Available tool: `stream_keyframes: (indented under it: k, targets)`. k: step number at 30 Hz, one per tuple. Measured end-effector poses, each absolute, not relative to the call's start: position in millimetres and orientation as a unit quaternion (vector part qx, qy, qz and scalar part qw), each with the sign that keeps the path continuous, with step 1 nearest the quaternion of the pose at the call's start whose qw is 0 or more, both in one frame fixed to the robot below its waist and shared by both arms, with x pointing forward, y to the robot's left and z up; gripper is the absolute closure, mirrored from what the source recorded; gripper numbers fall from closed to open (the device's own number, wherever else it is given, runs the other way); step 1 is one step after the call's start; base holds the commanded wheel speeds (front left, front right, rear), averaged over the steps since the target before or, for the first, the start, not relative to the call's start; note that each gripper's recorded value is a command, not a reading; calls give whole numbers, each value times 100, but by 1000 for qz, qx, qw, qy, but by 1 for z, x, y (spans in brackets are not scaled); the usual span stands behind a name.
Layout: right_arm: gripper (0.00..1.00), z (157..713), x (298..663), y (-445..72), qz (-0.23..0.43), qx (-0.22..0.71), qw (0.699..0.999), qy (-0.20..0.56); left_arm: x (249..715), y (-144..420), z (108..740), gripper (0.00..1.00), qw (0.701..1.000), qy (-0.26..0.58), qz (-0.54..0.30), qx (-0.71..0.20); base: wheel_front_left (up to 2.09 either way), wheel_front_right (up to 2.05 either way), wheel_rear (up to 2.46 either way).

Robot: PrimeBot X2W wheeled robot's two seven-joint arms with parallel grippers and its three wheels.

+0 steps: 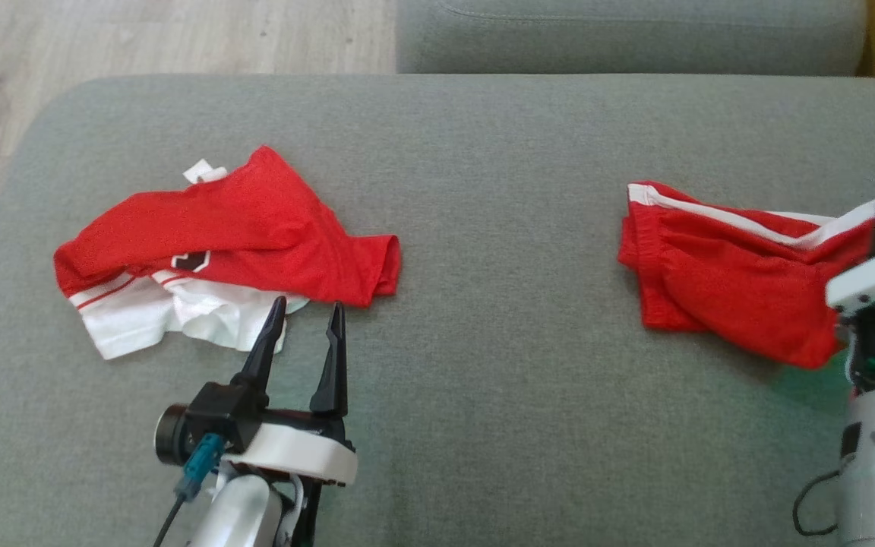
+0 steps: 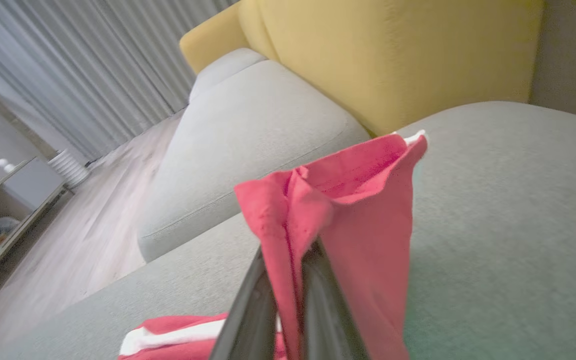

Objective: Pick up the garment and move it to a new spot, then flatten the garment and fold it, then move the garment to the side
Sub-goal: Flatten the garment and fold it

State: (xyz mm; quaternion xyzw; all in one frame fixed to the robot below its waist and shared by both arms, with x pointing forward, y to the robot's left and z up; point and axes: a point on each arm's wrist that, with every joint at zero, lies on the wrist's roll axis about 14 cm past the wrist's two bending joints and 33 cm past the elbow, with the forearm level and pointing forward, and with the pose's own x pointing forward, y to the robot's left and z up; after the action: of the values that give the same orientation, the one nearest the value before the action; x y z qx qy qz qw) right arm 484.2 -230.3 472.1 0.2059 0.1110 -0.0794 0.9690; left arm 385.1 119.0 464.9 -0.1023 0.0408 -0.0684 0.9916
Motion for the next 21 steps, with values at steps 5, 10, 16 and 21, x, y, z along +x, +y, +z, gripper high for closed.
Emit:
stream_keyframes:
  k: [5, 10, 16, 21]
  targets:
    - [100, 478, 490, -195, -15, 191, 975, 110, 380, 127, 467, 0, 992, 37, -58, -101, 0, 0, 0]
    - [100, 483, 490, -153, 56, 183, 975, 108, 370, 135, 464, 0, 993, 42, -45, -102, 0, 0, 0]
    - [100, 485, 480, -105, 145, 161, 969, 115, 363, 142, 463, 0, 994, 42, -35, -97, 0, 0, 0]
    - [100, 468, 460, -80, 208, 112, 961, 144, 361, 144, 464, 0, 994, 40, -32, -96, 0, 0, 0]
